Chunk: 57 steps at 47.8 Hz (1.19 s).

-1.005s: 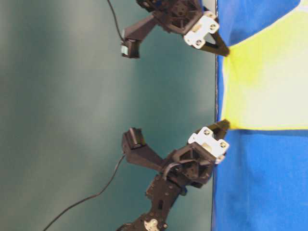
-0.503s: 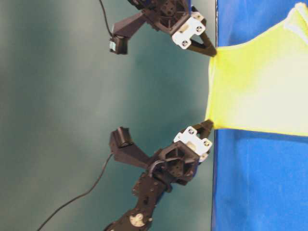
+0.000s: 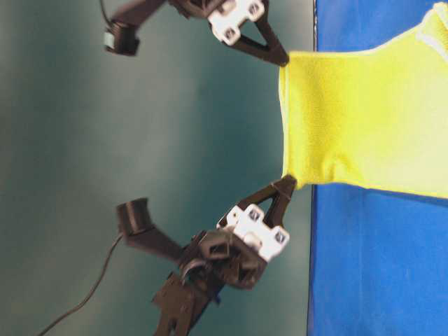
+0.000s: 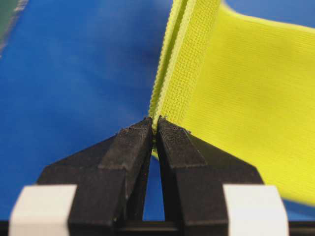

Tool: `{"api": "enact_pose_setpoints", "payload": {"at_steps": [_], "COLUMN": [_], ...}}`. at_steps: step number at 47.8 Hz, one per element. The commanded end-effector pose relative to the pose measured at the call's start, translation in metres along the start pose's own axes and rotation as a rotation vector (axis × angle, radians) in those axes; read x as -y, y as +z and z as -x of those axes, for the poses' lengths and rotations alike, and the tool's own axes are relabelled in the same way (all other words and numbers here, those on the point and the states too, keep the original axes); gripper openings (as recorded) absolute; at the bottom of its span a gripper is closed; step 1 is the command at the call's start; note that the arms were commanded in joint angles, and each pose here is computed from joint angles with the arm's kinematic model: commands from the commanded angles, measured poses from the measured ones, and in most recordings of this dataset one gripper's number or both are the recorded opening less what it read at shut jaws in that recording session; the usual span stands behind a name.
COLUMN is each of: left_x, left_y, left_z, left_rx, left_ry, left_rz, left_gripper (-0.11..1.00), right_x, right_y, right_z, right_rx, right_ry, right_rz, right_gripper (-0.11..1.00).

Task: Fold the yellow towel.
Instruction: 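Fold the far half toward the near edge with both grippers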

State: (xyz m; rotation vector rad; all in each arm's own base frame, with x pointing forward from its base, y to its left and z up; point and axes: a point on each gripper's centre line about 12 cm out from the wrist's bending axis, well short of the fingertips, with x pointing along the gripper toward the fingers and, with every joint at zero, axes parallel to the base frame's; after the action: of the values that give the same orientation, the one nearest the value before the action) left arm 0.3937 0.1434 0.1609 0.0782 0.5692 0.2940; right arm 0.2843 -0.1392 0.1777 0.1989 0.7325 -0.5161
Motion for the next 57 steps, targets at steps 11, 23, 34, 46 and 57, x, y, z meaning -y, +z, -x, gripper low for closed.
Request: {"api": "enact_pose_setpoints", "payload": {"at_steps": [11,23,34,46,57], "left_x": [0.055,0.104,0.138,0.153,0.154], "left_y": [-0.002,-0.020,-0.038,-0.042,-0.041], "left_z": [0.024,0.027,0.024,0.019,0.018], "left_rx": [-0.029,-0.084,-0.112,-0.083,-0.074], "left_ry": [-0.122,-0.227,-0.293,-0.316,-0.317], "left_rz": [-0.018,-0.088,-0.102,-0.104,-0.104], "left_gripper": [0.05,0.05,0.05,0.05,0.05], "right_x": [-0.045,-0.073,-0.096,-0.110,-0.116], "right_y": [-0.015,-0.034,-0.058,-0.064,-0.060], "right_z": [0.021,0.015,0.000,-0.002,-0.001], "right_rx": [-0.010,-0.087,-0.186,-0.204,-0.169], "right_ry": [0.102,0.145,0.164,0.189,0.240], "right_rz": [-0.003,0.007,0.000,0.010,0.001], "right_gripper": [0.05,0.05,0.05,0.05,0.05]}}
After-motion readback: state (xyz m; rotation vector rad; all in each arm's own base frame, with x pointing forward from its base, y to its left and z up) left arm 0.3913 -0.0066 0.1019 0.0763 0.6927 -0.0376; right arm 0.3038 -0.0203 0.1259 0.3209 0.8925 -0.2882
